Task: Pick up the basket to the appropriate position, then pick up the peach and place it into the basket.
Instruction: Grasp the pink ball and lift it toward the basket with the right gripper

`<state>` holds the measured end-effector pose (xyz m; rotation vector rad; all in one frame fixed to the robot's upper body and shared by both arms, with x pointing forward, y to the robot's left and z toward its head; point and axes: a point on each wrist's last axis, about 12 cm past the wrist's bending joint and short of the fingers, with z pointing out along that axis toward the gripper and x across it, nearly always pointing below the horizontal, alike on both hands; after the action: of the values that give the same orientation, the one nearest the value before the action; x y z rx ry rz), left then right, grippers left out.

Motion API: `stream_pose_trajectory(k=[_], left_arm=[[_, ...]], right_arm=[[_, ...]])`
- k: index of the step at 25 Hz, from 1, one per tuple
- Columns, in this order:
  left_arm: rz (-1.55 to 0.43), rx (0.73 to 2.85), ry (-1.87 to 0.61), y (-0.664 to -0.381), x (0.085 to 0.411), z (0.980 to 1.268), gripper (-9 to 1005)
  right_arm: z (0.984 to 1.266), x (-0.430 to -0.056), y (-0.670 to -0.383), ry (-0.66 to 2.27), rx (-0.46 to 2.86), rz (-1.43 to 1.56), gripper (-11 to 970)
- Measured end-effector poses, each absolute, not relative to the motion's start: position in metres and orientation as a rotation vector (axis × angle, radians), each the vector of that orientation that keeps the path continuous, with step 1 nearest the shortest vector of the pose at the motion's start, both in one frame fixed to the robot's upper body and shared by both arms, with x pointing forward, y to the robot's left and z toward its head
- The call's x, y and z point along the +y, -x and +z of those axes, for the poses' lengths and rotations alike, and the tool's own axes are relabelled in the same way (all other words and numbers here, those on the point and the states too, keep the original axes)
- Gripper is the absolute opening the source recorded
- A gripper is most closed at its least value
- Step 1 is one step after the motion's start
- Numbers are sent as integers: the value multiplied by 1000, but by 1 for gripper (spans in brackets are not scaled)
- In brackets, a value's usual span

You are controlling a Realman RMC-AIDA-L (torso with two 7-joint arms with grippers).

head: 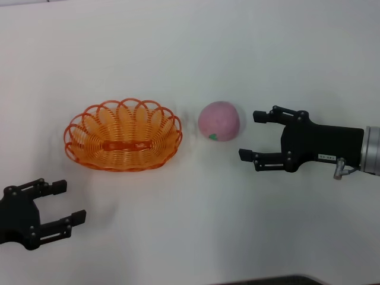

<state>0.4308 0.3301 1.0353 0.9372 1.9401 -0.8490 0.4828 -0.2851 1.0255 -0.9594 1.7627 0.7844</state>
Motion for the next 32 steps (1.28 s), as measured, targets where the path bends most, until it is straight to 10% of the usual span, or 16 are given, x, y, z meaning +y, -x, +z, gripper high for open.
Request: stream_pose_trajectory(k=[32], left_arm=[[-831, 1957, -919, -430, 334, 1035, 754]], right_arm=[[1115, -269, -574, 1073, 2262, 768, 944]])
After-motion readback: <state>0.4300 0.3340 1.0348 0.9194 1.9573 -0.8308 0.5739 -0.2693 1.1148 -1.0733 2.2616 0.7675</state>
